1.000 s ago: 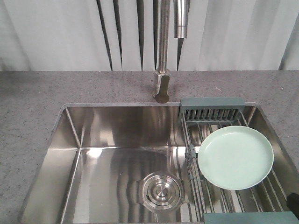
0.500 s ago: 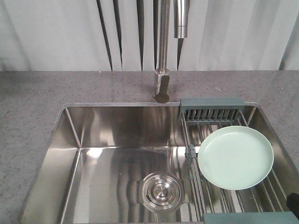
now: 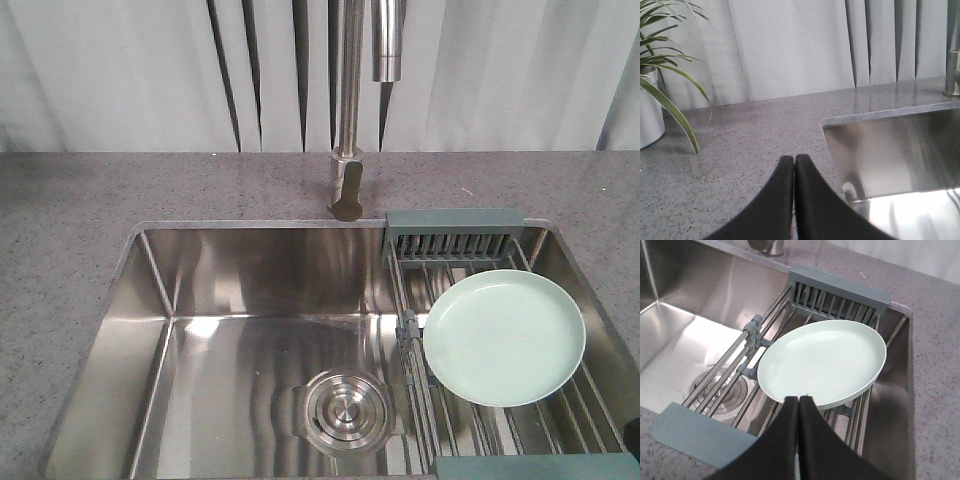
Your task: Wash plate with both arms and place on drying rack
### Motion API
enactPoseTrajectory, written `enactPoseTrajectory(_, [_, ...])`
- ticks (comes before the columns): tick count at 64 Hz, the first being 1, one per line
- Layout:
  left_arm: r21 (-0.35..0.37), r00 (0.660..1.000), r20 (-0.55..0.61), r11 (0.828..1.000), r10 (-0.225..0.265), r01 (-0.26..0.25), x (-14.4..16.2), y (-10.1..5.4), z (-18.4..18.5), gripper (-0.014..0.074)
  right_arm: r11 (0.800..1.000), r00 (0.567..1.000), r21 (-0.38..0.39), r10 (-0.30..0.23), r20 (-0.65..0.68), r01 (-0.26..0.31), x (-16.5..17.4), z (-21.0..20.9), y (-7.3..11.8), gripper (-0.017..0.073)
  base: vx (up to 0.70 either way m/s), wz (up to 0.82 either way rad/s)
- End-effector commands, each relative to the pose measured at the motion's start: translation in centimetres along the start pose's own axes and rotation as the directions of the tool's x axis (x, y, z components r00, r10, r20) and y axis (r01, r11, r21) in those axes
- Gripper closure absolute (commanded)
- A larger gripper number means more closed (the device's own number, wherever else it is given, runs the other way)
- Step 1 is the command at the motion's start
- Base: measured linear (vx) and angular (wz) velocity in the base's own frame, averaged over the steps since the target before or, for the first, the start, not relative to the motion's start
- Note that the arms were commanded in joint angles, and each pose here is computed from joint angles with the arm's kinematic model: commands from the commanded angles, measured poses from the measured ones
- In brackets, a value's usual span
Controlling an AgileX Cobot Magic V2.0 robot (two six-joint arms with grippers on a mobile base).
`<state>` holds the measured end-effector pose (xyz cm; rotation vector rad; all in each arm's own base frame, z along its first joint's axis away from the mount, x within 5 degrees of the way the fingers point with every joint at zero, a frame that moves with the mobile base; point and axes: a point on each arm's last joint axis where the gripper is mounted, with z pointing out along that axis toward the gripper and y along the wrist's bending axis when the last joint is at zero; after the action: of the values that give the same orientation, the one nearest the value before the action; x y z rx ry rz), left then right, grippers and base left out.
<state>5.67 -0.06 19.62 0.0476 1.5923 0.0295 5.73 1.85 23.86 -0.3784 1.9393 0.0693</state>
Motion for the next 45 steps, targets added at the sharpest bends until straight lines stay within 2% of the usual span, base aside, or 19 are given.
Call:
enactPoseTrajectory(1, [-0.003, 0.998, 0.061, 1.0, -0.01, 0.01, 0.0, 0.0, 0.0, 0.0599, 0.987, 0.979, 0.055, 0.141, 0.147, -0.15, 0.4, 0.4, -0.4, 0.0567, 0.0, 0.0])
enactPoseTrajectory(4, [-0.003, 0.998, 0.061, 1.0, -0.01, 0.01, 0.0, 0.0, 0.0, 0.0599, 0.974, 0.962, 0.061, 0.202, 0.184, -0.217, 1.2, 0.6, -0.5, 0.0567, 0.0, 0.0])
enactPoseTrajectory(7, [-0.003, 0.998, 0.061, 1.0, -0.01, 0.01, 0.0, 0.0, 0.0, 0.0599, 0.968, 0.954, 0.073, 0.222, 0.199, -0.241, 1.9, 0.6, -0.5, 0.0567, 0.0, 0.0])
enactPoseTrajectory(13, [-0.003, 0.998, 0.061, 1.0, -0.01, 0.01, 0.0, 0.0, 0.0, 0.0599, 0.968, 0.96, 0.121, 0.195, 0.199, -0.221, 3.1, 0.7, -0.7, 0.0567, 0.0, 0.0])
enactPoseTrajectory(18, [-0.003, 0.998, 0.061, 1.0, -0.01, 0.01, 0.0, 0.0, 0.0, 0.0599, 0.963, 0.955, 0.141, 0.196, 0.223, -0.231, 3.9, 0.9, -0.7, 0.0567, 0.0, 0.0])
enactPoseTrajectory(20, [-0.003, 0.998, 0.061, 1.0, -0.01, 0.01, 0.0, 0.0, 0.0, 0.0599, 0.959, 0.948, 0.139, 0.211, 0.239, -0.248, 4.2, 1.1, -0.7, 0.0567, 0.0, 0.0])
enactPoseTrajectory(26, [-0.003, 0.998, 0.061, 1.0, -0.01, 0.01, 0.0, 0.0, 0.0, 0.0599, 0.956, 0.92, 0.134, 0.205, 0.334, -0.261, 5.2, 1.7, -0.6, 0.0567, 0.0, 0.0])
enactPoseTrajectory(35, [-0.003, 0.998, 0.061, 1.0, -0.01, 0.01, 0.0, 0.0, 0.0, 0.0599, 0.963, 0.914, 0.143, 0.164, 0.37, -0.23, 4.8, 1.5, -0.7, 0.0567, 0.0, 0.0])
enactPoseTrajectory(45, [-0.003, 0.998, 0.061, 1.0, -0.01, 0.01, 0.0, 0.0, 0.0, 0.0599, 0.963, 0.894, 0.141, 0.151, 0.423, -0.23, 4.3, 1.3, -0.8, 0.0567, 0.0, 0.0])
